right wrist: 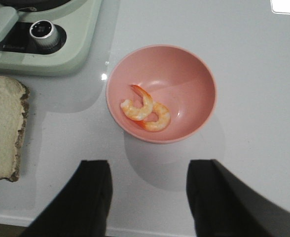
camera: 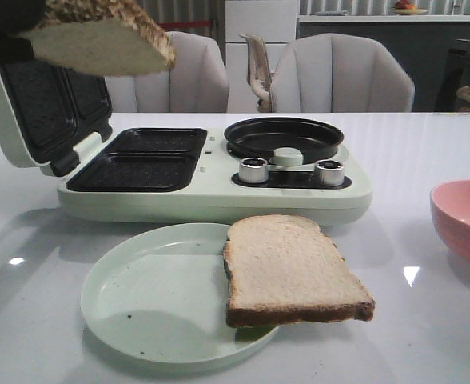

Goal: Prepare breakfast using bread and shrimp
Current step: 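Carry the bread with the left gripper and lower it onto the waffle plate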

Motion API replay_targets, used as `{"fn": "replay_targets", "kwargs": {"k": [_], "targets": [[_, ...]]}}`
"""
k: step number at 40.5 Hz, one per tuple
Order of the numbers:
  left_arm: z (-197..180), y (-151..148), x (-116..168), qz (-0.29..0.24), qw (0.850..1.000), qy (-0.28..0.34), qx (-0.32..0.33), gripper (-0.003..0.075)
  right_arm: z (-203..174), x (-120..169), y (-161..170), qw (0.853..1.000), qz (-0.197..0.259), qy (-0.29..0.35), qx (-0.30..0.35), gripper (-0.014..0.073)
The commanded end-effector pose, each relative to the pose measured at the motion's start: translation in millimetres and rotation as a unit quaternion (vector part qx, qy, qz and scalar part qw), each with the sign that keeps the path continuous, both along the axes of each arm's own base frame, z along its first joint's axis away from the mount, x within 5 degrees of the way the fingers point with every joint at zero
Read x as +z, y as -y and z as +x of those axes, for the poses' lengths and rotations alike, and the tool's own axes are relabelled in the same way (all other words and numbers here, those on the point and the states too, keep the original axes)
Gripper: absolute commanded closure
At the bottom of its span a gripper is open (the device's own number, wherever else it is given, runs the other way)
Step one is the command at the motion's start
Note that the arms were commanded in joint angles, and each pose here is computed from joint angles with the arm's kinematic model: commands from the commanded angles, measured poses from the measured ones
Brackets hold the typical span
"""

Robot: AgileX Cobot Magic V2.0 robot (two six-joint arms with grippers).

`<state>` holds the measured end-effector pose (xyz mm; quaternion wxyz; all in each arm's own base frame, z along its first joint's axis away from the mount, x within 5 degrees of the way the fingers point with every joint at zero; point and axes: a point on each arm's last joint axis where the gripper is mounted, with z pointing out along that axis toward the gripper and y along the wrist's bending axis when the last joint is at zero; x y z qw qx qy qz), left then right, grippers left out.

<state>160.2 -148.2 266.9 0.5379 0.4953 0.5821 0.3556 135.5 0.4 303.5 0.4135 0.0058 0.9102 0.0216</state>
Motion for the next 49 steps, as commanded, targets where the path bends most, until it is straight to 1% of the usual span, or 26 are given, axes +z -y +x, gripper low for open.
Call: {"fn": "replay_targets", "kwargs": {"k": [1,8,16,26,38,49], "targets": [[13.7,-0.8,18.2,-0.007,0.999,0.036,-0.003,0.062,4.0,12.5,0.9,0.999,-0.001,0.042,-0.004,0.013],[37.1,-3.4,21.0,-0.022,1.0,0.002,-0.003,0.062,3.9,12.4,0.9,0.999,-0.001,0.041,-0.004,0.013],[66.8,4.5,25.6,-0.034,0.999,-0.023,-0.004,0.062,3.9,12.4,0.9,0.999,-0.001,0.041,-0.004,0.013],[121.9,13.4,25.7,-0.036,0.998,-0.026,0.043,0.062,3.9,12.4,0.9,0.999,-0.001,0.041,-0.004,0.013],[190.5,26.7,14.6,-0.037,0.995,-0.024,0.085,0.062,3.9,12.4,0.9,0.999,-0.001,0.041,-0.004,0.013],[231.4,33.3,5.6,-0.043,0.994,-0.017,0.102,0.062,3.9,12.4,0.9,0.999,-0.001,0.041,-0.004,0.013]]}}
